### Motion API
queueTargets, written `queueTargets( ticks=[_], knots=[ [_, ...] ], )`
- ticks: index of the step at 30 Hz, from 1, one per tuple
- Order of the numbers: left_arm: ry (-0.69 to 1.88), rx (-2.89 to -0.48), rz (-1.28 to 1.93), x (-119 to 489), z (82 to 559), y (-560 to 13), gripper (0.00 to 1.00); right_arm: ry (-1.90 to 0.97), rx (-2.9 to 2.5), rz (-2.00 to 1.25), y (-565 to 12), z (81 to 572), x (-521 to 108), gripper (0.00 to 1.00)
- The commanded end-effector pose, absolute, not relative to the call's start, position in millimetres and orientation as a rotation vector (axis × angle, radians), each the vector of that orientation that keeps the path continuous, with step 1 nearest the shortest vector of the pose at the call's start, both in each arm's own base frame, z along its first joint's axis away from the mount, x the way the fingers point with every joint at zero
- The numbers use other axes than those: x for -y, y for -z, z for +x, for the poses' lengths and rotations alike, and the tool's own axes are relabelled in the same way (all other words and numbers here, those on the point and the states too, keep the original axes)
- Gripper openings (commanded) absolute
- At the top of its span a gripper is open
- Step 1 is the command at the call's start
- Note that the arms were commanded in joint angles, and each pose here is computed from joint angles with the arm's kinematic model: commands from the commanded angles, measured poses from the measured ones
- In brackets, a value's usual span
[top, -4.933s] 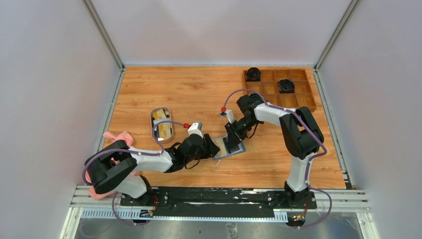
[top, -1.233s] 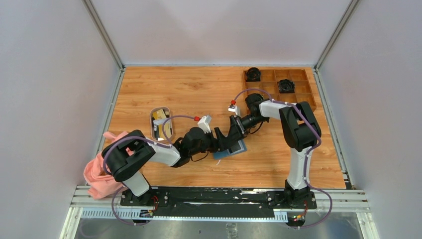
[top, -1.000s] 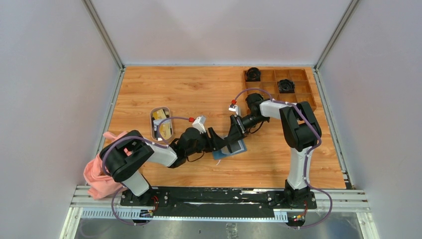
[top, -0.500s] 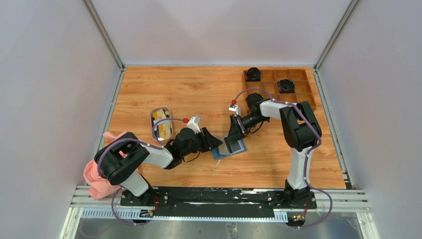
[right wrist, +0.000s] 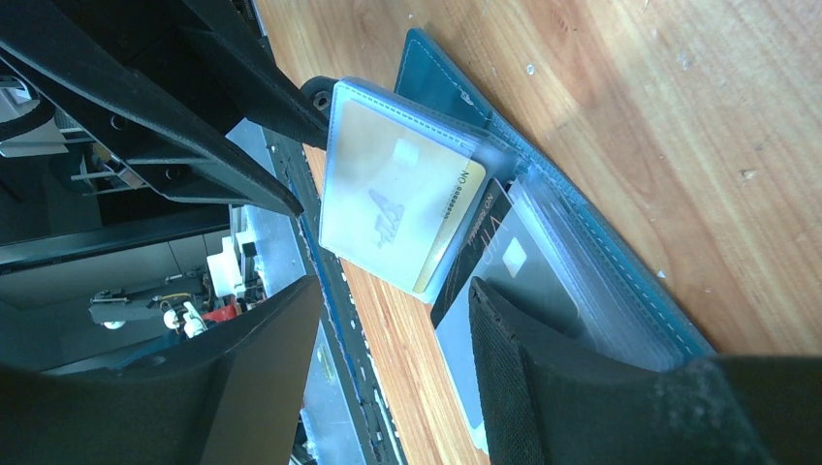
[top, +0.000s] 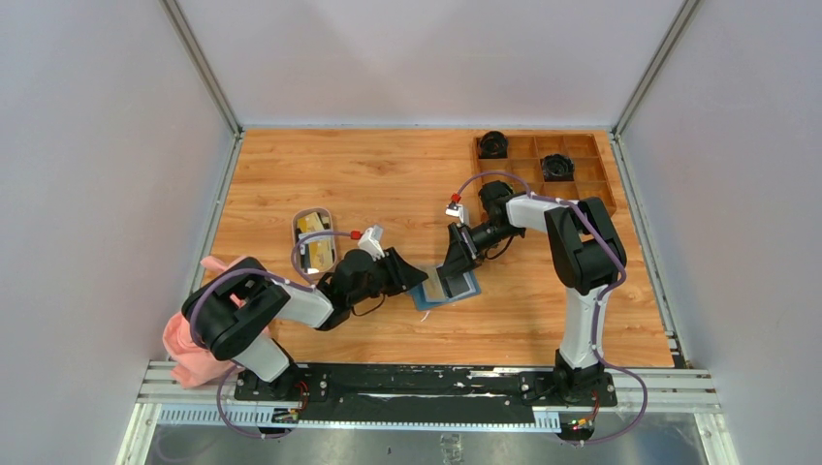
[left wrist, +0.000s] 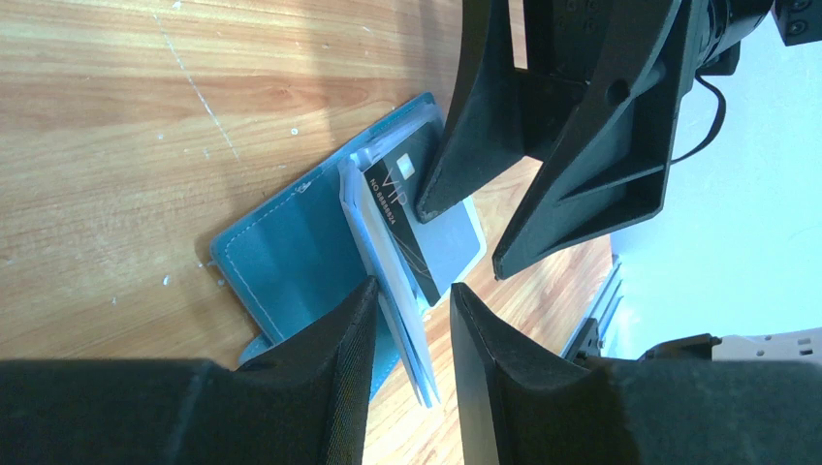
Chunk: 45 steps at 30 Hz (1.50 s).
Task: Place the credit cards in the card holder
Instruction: Insert the credit card into the card holder.
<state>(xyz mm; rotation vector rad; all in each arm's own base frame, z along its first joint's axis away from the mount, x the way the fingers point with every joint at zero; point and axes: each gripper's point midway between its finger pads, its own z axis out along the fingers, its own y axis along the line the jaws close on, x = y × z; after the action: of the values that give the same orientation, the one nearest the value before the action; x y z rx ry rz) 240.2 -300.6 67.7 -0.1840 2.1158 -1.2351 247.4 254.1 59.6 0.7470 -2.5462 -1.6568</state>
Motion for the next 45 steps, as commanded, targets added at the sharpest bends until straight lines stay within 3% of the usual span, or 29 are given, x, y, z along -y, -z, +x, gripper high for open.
queueTargets(
  ticks=[1,19,24,32,45],
  knots=[
    [1.249,-2.078,-0.188,296,242,-75,0.35,1.634,2.562,0.714,-53,249,-249,0.62],
    [1.249,-2.097,-0.169,296,238,-75,0.31,1.614,2.562,0.725,-50,247,-250,0.62],
    [1.23,-2.149,-0.174,295,234,-64,0.4,1.611,2.565,0.73,-50,247,-250,0.62],
    [1.158,-2.278,-0.211,289,227,-33,0.46,1.585,2.573,0.737,-45,246,-250,0.62],
    [1.08,-2.324,-0.196,282,225,-24,0.48,1.539,2.578,0.756,-39,242,-252,0.62]
  ],
)
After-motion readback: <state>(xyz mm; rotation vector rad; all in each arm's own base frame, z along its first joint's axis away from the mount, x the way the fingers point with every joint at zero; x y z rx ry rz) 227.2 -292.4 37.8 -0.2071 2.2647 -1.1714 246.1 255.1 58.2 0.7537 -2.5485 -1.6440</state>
